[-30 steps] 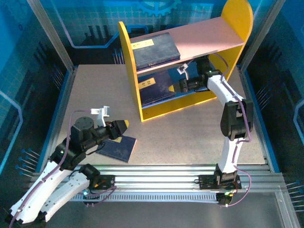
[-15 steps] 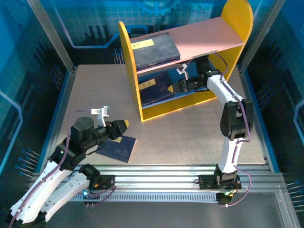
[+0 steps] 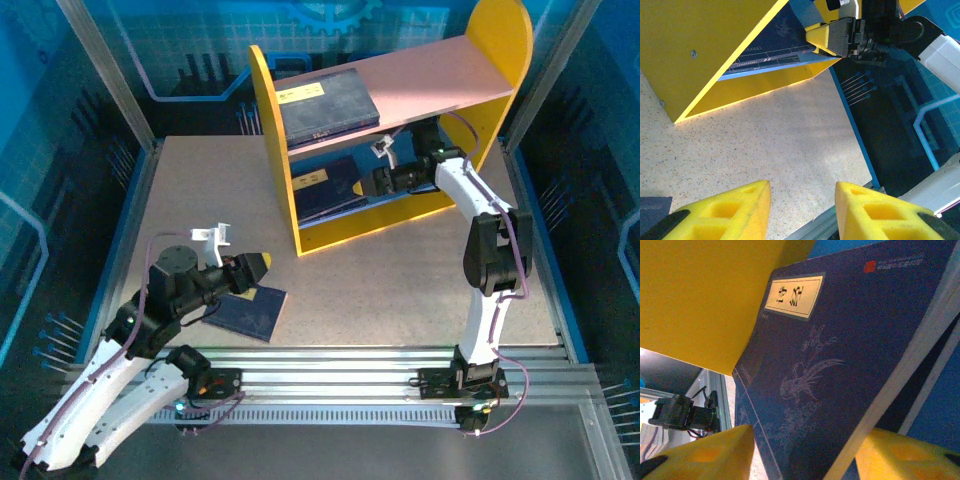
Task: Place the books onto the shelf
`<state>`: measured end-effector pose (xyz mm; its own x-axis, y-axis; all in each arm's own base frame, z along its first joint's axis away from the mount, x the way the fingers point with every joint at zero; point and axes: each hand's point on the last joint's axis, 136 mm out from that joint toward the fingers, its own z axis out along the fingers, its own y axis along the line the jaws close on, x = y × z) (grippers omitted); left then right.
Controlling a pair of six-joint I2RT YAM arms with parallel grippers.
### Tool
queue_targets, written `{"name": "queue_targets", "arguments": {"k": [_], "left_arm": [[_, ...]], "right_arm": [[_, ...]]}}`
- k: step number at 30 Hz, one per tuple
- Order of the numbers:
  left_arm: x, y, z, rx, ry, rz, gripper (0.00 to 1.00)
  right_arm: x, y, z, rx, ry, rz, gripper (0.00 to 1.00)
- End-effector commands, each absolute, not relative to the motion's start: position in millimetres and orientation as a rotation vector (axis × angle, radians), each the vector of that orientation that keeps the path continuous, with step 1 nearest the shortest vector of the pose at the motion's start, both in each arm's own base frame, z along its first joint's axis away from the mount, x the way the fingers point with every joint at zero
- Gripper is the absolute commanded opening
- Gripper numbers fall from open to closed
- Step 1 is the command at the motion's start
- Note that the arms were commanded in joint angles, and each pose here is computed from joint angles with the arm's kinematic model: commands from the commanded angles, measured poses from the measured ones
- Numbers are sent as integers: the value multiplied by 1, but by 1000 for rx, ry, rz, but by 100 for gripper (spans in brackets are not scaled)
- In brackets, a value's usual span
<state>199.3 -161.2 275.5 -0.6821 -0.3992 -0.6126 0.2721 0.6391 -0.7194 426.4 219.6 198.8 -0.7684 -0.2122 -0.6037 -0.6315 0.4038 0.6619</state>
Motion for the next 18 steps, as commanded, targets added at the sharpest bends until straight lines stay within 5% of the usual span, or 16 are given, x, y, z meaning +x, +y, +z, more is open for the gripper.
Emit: {"name": "queue_targets", "arguments": {"k": [1,18], "left_arm": [[198,-159,289,-62,2021,-1055,39],[197,-158,288,-65,2019,-1053,39]], "right_arm": [[425,213,201,-704,2235,1309,61],[430,193,201,-635,2239,1283,65]]}}
